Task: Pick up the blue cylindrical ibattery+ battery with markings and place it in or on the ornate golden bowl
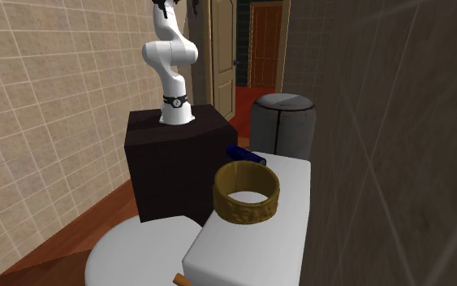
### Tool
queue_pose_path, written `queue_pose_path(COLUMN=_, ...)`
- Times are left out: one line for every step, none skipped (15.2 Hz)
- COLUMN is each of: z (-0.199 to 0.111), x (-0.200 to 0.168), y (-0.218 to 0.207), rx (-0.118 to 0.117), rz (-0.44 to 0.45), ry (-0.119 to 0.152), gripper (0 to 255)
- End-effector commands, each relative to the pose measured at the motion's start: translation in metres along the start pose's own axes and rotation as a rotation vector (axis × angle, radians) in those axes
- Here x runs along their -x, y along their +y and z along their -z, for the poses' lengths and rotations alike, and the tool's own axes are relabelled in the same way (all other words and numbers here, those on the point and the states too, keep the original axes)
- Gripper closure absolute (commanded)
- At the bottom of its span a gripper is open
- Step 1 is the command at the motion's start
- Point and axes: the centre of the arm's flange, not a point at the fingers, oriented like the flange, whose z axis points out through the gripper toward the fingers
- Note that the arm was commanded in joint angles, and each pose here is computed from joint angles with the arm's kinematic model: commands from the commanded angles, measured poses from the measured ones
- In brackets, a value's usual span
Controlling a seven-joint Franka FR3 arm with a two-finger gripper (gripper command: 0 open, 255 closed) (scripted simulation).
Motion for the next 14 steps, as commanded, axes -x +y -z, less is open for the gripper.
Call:
queue_pose_path(z=0.0, x=0.0, y=0.0, rx=0.0, rz=0.0, ry=0.0, gripper=0)
queue_pose_path(z=-0.012, x=-0.006, y=-0.002, rx=-0.002, rz=0.013, ry=-0.006, gripper=0)
queue_pose_path(z=-0.024, x=-0.012, y=-0.004, rx=-0.004, rz=0.025, ry=-0.012, gripper=0)
queue_pose_path(z=-0.036, x=-0.018, y=-0.006, rx=-0.006, rz=0.038, ry=-0.018, gripper=0)
queue_pose_path(z=-0.048, x=-0.024, y=-0.009, rx=-0.008, rz=0.051, ry=-0.023, gripper=0)
queue_pose_path(z=-0.06, x=-0.029, y=-0.011, rx=-0.01, rz=0.063, ry=-0.029, gripper=0)
queue_pose_path(z=-0.072, x=-0.035, y=-0.013, rx=-0.012, rz=0.076, ry=-0.035, gripper=0)
queue_pose_path(z=-0.084, x=-0.04, y=-0.016, rx=-0.014, rz=0.089, ry=-0.041, gripper=0)
queue_pose_path(z=-0.096, x=-0.046, y=-0.019, rx=-0.016, rz=0.101, ry=-0.047, gripper=0)
queue_pose_path(z=-0.108, x=-0.051, y=-0.021, rx=-0.018, rz=0.114, ry=-0.053, gripper=0)
queue_pose_path(z=-0.121, x=-0.056, y=-0.024, rx=-0.02, rz=0.126, ry=-0.059, gripper=0)
queue_pose_path(z=-0.133, x=-0.061, y=-0.027, rx=-0.022, rz=0.139, ry=-0.065, gripper=0)
queue_pose_path(z=-0.145, x=-0.066, y=-0.03, rx=-0.024, rz=0.152, ry=-0.07, gripper=0)
queue_pose_path(z=-0.157, x=-0.071, y=-0.033, rx=-0.026, rz=0.164, ry=-0.076, gripper=0)
